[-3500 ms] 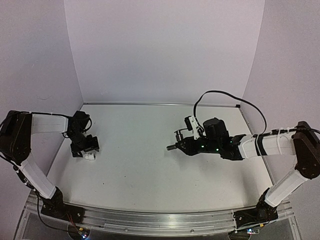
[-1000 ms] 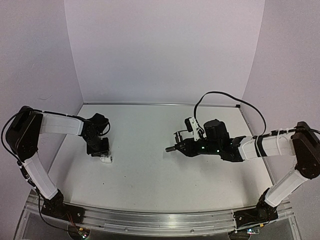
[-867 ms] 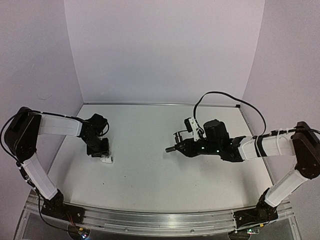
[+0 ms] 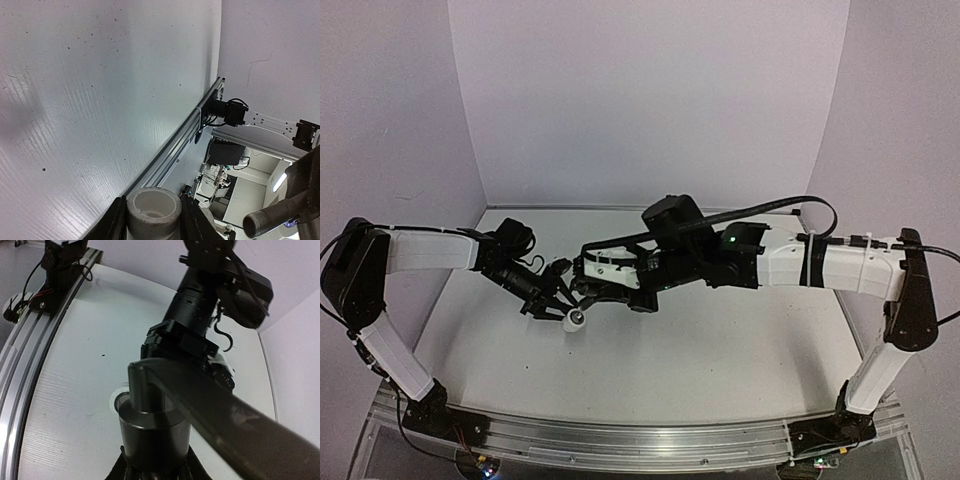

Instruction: Install the water faucets

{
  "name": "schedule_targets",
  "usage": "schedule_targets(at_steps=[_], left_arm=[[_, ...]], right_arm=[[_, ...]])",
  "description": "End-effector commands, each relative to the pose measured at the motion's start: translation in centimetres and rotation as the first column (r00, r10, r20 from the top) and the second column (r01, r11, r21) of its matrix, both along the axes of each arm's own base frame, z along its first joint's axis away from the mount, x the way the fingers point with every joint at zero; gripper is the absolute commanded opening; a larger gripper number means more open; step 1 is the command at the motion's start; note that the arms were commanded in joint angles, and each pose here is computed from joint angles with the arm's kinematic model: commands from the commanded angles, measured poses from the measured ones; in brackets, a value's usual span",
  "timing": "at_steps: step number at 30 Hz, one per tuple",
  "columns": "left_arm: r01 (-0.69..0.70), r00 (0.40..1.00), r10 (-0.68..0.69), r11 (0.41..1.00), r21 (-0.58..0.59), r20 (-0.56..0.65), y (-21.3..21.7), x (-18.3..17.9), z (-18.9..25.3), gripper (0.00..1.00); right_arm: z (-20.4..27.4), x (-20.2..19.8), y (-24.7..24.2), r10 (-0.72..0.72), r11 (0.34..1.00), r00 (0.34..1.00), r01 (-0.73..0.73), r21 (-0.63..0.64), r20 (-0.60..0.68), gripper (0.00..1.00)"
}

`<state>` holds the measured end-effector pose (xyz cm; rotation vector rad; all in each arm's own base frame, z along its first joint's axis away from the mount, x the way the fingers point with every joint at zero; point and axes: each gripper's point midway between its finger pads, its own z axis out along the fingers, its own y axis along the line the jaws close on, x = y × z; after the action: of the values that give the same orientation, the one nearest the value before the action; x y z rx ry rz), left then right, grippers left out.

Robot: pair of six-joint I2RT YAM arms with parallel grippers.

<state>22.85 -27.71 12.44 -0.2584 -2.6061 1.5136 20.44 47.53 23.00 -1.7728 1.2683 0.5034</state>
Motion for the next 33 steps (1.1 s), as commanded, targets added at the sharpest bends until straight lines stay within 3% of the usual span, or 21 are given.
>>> schedule_targets(at_steps=[1,33], left_arm=[[0.055,0.998,-0.055,0.992,-0.111,-0.001,-0.9,-0.7,2.3,0.0],[0.037,0.999,-0.038,0.998,-0.048,-0.021,-0.3,-1.4,1.8,0.0]], right_arm=[[0.9,-1.7,0.9,0.134,0.989,0.987,-0.128,-0.069,0.089,0.0],[-0.1,-1.8,3.4,0.19,0.97,0.97,-0.162,-0.183,0.148,0.0]])
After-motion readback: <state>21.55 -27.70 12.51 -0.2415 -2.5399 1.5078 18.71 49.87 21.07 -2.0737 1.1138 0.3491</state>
